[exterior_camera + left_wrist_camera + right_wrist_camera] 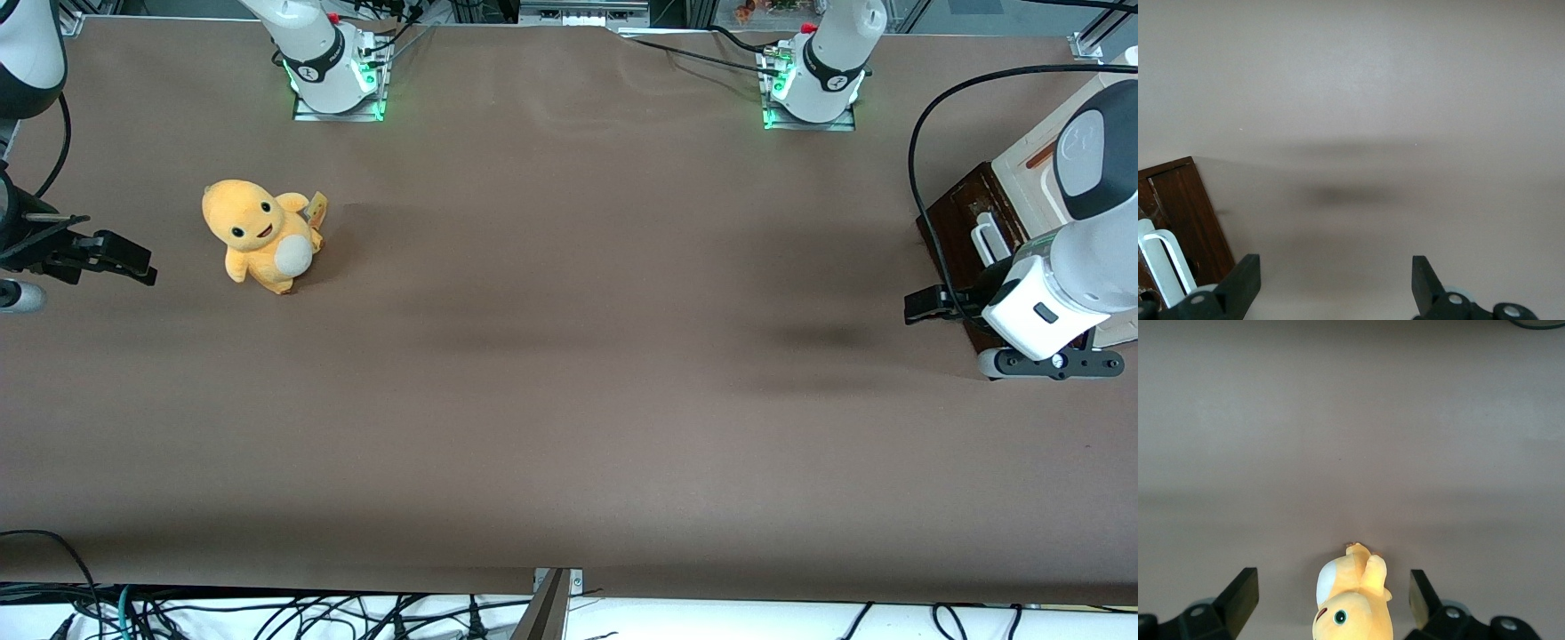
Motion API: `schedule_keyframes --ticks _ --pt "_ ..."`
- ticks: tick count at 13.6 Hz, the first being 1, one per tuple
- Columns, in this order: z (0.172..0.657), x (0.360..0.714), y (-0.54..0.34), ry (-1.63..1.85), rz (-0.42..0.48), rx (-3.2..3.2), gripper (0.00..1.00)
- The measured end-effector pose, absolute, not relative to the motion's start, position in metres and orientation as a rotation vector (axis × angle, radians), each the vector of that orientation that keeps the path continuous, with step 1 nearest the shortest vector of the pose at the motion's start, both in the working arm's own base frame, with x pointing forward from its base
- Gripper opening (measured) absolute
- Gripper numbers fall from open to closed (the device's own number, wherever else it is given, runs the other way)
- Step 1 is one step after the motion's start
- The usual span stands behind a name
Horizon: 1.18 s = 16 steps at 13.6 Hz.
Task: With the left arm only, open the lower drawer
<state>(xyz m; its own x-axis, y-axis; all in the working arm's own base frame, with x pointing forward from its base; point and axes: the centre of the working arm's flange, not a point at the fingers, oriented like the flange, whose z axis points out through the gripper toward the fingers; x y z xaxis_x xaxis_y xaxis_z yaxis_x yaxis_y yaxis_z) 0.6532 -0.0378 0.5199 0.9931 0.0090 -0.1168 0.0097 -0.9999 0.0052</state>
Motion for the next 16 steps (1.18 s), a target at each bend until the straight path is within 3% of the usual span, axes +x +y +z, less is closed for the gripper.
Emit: schedule_keyframes --ticks 8,16 --pt "0.5196 0.6530 -0.0342 0.024 -0.188 3.130 1.00" --pt "0.5128 0.6478 -0.0321 0.069 -0.265 3.223 1.00"
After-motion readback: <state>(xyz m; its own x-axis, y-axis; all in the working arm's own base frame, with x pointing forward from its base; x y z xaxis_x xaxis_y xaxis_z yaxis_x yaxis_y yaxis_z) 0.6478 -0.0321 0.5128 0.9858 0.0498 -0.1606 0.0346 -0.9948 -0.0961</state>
